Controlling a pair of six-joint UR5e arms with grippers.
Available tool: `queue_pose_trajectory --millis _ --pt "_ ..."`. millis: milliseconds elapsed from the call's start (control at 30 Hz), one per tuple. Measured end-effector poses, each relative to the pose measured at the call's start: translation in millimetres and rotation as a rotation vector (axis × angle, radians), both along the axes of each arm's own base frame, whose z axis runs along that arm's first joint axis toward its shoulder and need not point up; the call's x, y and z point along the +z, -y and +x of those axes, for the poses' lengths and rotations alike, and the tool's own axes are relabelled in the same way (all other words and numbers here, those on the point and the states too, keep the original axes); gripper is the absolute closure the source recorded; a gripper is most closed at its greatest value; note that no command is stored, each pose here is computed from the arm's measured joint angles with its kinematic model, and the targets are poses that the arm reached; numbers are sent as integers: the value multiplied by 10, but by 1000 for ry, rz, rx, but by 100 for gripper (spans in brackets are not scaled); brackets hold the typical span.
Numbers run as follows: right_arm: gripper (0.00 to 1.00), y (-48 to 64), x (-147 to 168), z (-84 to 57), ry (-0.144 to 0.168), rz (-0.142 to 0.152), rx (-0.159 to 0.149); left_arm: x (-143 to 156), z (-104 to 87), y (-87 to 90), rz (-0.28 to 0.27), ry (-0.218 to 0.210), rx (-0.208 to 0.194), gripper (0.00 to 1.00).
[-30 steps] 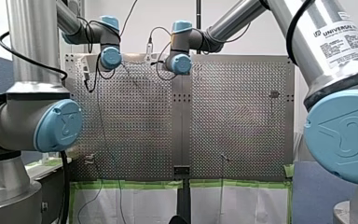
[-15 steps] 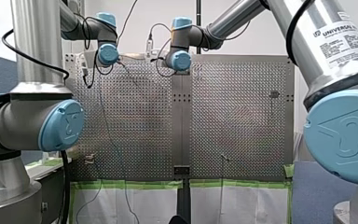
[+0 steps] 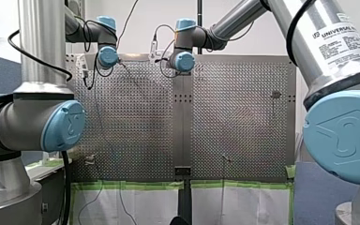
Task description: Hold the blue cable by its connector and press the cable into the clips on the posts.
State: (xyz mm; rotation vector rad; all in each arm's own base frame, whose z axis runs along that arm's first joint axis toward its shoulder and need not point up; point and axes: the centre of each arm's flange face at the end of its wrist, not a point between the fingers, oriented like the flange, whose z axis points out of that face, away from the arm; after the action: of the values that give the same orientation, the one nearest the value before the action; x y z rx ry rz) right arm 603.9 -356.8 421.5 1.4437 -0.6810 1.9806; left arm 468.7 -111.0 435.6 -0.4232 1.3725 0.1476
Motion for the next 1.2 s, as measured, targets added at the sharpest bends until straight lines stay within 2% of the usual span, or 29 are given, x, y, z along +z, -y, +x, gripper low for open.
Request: queue_pose_trajectory --millis 467,700,1067,1200 --pt "100 13 -12 -2 -4 -1 1 57 66 -128 0 12 2 100" --pt "100 -21 -6 21 -8 -5 9 64 74 -133 1 10 -8 100" --pt "100 69 4 -24 -4 -7 -3 143 128 -199 5 28 -10 100" --pt "100 102 1 -43 -5 -7 -8 122 168 -223 6 23 -12 100"
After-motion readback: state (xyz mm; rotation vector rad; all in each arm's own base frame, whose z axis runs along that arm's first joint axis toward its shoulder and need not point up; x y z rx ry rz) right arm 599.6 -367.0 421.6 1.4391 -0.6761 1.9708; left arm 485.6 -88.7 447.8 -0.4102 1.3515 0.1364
